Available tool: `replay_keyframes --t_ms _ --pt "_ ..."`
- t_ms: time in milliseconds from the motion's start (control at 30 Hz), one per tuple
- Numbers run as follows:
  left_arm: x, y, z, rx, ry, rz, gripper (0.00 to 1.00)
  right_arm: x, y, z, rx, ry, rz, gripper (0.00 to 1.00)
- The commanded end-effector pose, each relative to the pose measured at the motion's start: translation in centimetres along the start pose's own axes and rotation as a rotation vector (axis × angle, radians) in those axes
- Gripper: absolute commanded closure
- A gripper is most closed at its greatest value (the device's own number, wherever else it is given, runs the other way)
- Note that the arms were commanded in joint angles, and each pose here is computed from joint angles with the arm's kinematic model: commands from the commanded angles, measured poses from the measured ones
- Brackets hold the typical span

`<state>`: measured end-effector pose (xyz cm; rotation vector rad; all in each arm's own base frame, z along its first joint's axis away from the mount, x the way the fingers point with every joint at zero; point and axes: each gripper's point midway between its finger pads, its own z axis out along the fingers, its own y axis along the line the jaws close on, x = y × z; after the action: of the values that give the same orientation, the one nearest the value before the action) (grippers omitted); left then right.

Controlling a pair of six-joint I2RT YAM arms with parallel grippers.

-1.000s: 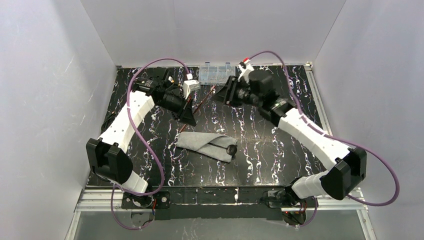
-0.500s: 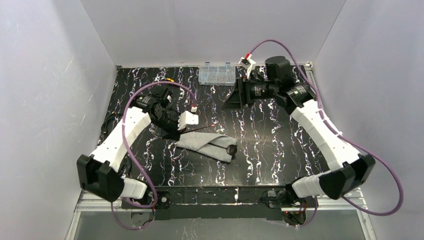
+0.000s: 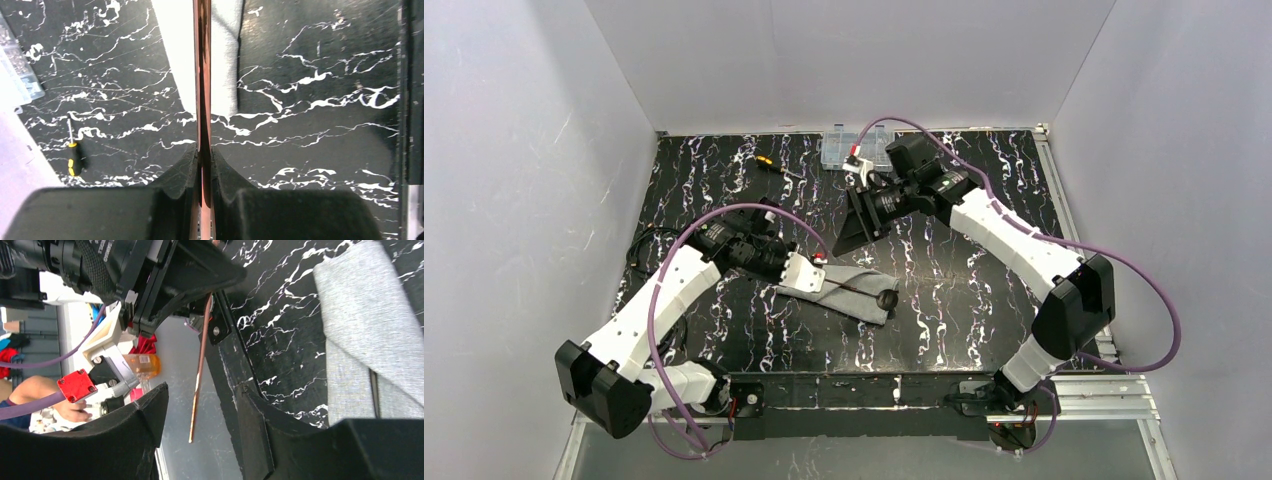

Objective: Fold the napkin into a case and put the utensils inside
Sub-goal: Pass from the left arm to the right

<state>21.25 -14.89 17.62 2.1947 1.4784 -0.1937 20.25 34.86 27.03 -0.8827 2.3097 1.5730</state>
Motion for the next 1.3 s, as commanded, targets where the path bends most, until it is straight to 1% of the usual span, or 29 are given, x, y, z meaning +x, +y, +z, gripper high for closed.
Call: replay_keyframes --t_ms 0,133,267,400,467,533,567,667,700,733,800,833,933,967,1067,1100,1133,1200,1267 --pt "0.3 1.3 -0.2 -0.051 0.041 0.072 1.0 1.1 2.0 0.9 -0.061 0.028 -0.031 0.38" --pt "0.5 2.4 -0.2 -0.091 0.07 0.113 1.0 2.8 1.9 3.1 -0.064 0.085 0.006 0.38" --pt "0.1 3.1 -0.4 -0.111 0.072 0.133 1.0 3.5 1.0 4.4 -0.044 0.102 0.048 0.39" --pt "-0.2 3.2 -0.5 -0.116 0.074 0.145 1.0 3.3 1.3 5.1 -0.066 0.088 0.06 0.42" --pt "-0.2 3.3 -0.4 -0.118 0.075 0.146 1.0 3.2 1.3 5.5 -0.071 0.087 0.06 0.47" --pt "-0.3 3.4 -0.5 -0.127 0.072 0.147 1.0 3.5 1.0 5.8 -0.068 0.096 0.072 0.55" --pt "-0.3 3.6 -0.5 -0.133 0.071 0.145 1.0 3.7 0.8 6.0 -0.063 0.101 0.077 0.63" --pt "-0.8 4.2 -0.6 -0.159 0.056 0.14 1.0 4.3 -0.2 6.6 -0.043 0.121 0.106 0.9" --pt "-1.0 4.5 -0.7 -0.175 0.048 0.133 1.0 4.5 -0.5 6.6 -0.032 0.127 0.11 0.97" --pt "-1.3 4.8 -0.8 -0.195 0.035 0.115 0.92 4.8 -0.8 6.7 -0.021 0.137 0.111 0.99" --pt "-1.8 5.4 -1.2 -0.228 0.013 0.072 0.52 5.1 -1.5 6.4 0.015 0.144 0.094 0.99" --pt "-1.9 5.7 -1.4 -0.246 0.008 0.048 0.44 5.2 -1.8 6.2 0.036 0.146 0.085 0.99" --pt "-2.0 5.9 -1.5 -0.258 0.0 0.0 0.33 6.1 -3.1 5.2 0.112 0.162 0.047 0.99" --pt "-1.9 5.8 -1.5 -0.255 -0.003 -0.022 0.31 6.4 -3.8 4.7 0.159 0.166 0.036 0.99" --pt "-1.8 5.4 -1.6 -0.246 -0.028 -0.119 0.18 8.1 -6.4 2.7 0.318 0.189 0.001 0.99" --pt "-1.7 5.2 -1.7 -0.239 -0.044 -0.169 0.09 8.7 -7.3 1.8 0.374 0.195 -0.014 0.99" --pt "-1.8 5.0 -1.9 -0.223 -0.067 -0.226 0.03 9.3 -8.0 0.9 0.427 0.2 -0.035 0.99" --pt "-1.6 4.6 -2.1 -0.181 -0.108 -0.358 0.02 10.4 -9.3 -0.8 0.523 0.204 -0.078 0.99" --pt "-1.0 4.3 -1.9 -0.144 -0.143 -0.493 0.02 11.1 -9.6 -2.3 0.571 0.191 -0.128 0.99"
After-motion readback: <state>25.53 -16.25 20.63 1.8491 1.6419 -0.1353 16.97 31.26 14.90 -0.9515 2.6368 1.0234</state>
